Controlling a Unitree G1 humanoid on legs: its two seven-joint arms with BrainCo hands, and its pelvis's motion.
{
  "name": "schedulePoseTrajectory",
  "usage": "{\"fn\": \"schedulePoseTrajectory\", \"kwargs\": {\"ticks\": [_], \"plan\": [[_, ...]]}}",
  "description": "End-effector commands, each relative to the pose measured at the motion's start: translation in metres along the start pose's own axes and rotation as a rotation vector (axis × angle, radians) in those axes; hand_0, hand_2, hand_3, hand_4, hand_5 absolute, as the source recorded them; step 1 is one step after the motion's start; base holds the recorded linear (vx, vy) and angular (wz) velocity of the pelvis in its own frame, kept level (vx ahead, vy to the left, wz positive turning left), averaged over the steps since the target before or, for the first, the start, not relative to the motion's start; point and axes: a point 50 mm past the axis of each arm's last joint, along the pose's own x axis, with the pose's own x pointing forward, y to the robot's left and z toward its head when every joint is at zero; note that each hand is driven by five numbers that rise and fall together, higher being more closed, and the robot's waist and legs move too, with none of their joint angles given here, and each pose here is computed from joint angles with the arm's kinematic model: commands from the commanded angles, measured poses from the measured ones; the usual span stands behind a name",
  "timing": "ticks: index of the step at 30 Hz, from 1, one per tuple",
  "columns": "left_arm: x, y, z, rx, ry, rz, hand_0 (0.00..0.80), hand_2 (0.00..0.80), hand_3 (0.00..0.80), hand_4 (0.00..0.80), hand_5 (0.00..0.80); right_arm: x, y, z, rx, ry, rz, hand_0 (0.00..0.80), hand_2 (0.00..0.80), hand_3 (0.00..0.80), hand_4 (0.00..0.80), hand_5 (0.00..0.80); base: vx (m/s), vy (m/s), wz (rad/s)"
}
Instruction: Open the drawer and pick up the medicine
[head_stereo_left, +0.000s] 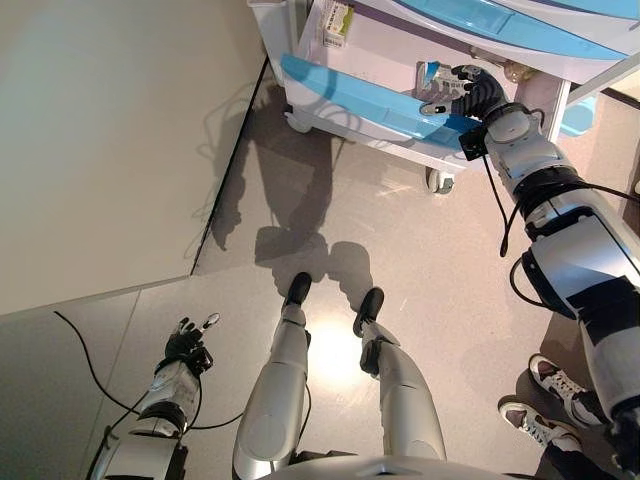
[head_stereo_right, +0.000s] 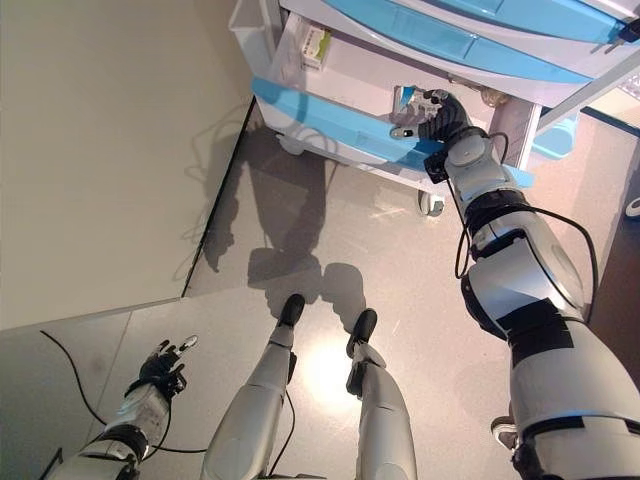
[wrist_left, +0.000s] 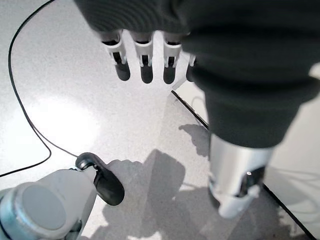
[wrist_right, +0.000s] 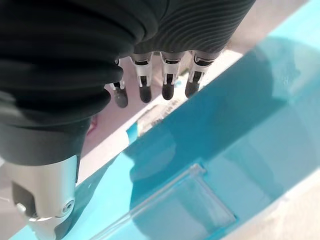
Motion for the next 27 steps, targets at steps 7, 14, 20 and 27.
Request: {"fn": "schedulePoseTrajectory", "kwargs": {"ticks": [7, 14, 20, 27], "plan": [[0.000, 0.001, 0.007, 0.024, -0.062, 0.033, 0.000, 0.000, 0.000, 0.000, 0.000, -0.007, -0.036, 0.037, -0.445, -0.259, -0.245, 0.000, 0.000, 0.000, 0.000, 0.000, 0.000, 0.000, 0.00], [0.001, 0.002, 0.011, -0.010, -0.071, 0.045, 0.000, 0.000, 0.000, 0.000, 0.000, -0.003, -0.025, 0.018, -0.110, -0.140, -0.137, 0.000, 0.000, 0.000, 0.000, 0.000, 0.000, 0.000, 0.00], [0.002, 0.001, 0.009, -0.005, -0.044, 0.023, 0.000, 0.000, 0.000, 0.000, 0.000, 0.001, -0.021, 0.015, 0.011, -0.046, -0.081, 0.000, 0.000, 0.000, 0.000, 0.000, 0.000, 0.000, 0.00], [0.002, 0.001, 0.009, -0.002, -0.036, 0.030, 0.000, 0.000, 0.000, 0.000, 0.000, 0.001, -0.025, 0.010, 0.345, -0.022, -0.110, 0.000, 0.000, 0.000, 0.000, 0.000, -0.014, 0.007, 0.00]]}}
